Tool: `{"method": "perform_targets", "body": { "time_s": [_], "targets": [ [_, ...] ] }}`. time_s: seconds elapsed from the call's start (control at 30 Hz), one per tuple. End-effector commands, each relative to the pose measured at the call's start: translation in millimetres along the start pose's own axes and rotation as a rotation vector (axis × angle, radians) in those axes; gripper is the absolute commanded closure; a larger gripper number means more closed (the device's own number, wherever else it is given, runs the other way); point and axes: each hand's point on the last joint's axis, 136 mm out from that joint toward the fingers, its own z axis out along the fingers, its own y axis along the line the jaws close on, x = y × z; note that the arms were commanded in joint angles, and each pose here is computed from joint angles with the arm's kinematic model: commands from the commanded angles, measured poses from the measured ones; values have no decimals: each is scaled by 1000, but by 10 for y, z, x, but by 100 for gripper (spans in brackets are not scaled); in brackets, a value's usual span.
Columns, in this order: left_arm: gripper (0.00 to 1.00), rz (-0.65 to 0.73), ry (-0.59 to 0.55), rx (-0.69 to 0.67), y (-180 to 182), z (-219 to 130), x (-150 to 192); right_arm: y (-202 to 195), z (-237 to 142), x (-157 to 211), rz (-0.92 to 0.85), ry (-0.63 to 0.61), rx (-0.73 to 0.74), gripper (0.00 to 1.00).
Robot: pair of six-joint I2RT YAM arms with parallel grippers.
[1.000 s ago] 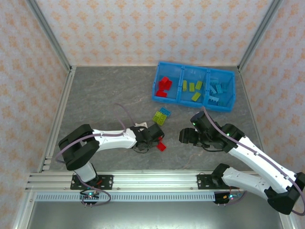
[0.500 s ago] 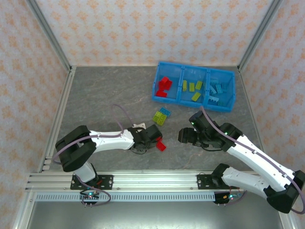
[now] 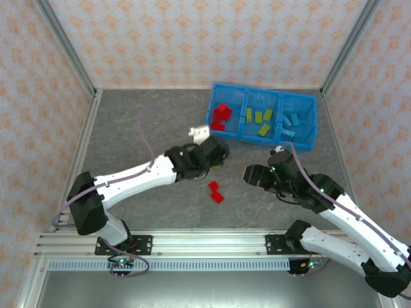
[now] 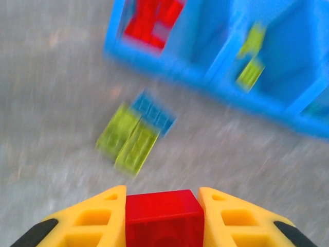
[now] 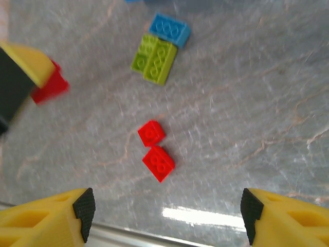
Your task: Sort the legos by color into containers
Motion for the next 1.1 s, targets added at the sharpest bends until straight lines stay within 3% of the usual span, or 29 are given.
{"method": "perform_targets", "body": {
  "time_s": [0.0,0.13,0.37,0.53,0.73,0.93,1.07],
  "targets": [
    [73,165,-136,-154,120,266,-495,-52,-81,-198,65,-122,17,22],
    [73,180,-180,-152,-71,724,-919,-86,-118,-143,67,-95,27,22],
    [70,291,-138,-136,-423,1585,-1171,-153,-247,-131,65,-102,36,22],
    [51,281,-106,-91,-613,1746,-1246,-153,-317,-134,79,-108,22,22],
    [46,242,-140,-19,-733,1261,-1413,-130,-296,-125,74,-100,13,22],
    [47,212,-203,122,-675,211,-1393,23,-95,-108,15,-52,-4,23],
    [47,317,-227,201,-436,-544,-1033,145,216,55,-131,57,48,24]
  ]
}}
